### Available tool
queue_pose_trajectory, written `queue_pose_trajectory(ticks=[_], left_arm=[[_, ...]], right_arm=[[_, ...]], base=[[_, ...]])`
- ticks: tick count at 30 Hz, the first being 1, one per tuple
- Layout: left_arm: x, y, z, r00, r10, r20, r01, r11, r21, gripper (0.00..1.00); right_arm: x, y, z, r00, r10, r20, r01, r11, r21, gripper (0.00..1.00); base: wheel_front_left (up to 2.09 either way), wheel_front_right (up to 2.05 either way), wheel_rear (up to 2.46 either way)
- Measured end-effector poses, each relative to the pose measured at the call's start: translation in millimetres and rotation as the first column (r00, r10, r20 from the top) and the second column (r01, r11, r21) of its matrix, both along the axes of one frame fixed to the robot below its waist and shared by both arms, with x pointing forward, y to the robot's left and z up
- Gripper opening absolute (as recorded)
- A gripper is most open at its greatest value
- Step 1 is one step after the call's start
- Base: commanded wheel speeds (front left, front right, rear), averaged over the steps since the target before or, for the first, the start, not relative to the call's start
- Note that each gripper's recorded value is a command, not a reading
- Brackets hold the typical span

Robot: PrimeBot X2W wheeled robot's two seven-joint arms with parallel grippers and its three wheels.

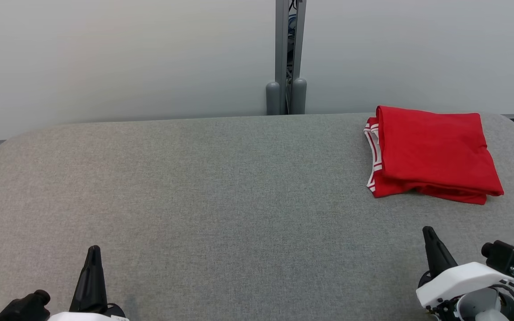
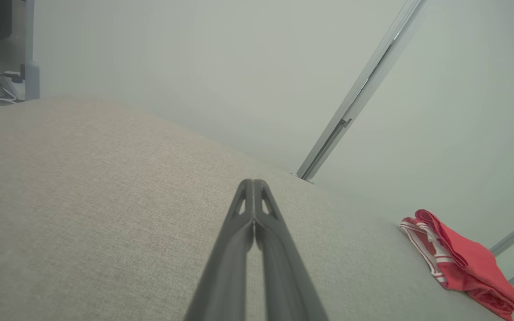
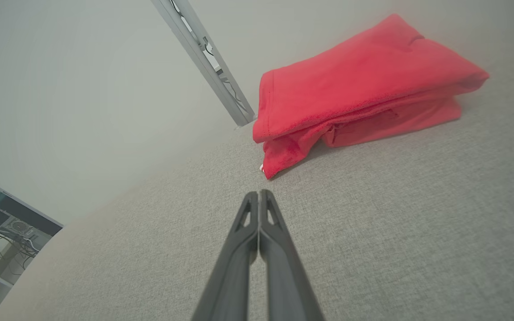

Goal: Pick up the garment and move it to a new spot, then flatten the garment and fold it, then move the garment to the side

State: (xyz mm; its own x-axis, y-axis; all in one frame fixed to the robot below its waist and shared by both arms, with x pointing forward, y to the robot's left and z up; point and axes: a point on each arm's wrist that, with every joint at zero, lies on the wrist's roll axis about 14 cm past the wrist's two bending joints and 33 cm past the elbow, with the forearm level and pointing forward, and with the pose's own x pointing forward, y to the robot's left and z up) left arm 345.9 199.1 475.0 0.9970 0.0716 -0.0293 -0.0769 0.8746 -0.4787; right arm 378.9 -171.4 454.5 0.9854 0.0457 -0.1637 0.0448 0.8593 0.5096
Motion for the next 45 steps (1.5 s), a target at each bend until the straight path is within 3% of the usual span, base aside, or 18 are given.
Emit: queue_pose_trajectory(ticks=[20, 45], left_arm=[[10, 3, 6, 0.999, 0.044, 0.021, -0.036, 0.961, -0.276, 0.0], [22, 3, 13, 0.996, 0.076, 0.037, -0.044, 0.833, -0.551, 0.0]], right_arm=[[12, -10, 7, 0.998, -0.052, -0.036, 0.06, 0.963, 0.261, 0.0], [27, -15, 22, 0.997, -0.067, -0.046, 0.081, 0.842, 0.534, 0.0]], base=[[0.0, 0.0, 0.0], [0.0, 0.0, 0.0]])
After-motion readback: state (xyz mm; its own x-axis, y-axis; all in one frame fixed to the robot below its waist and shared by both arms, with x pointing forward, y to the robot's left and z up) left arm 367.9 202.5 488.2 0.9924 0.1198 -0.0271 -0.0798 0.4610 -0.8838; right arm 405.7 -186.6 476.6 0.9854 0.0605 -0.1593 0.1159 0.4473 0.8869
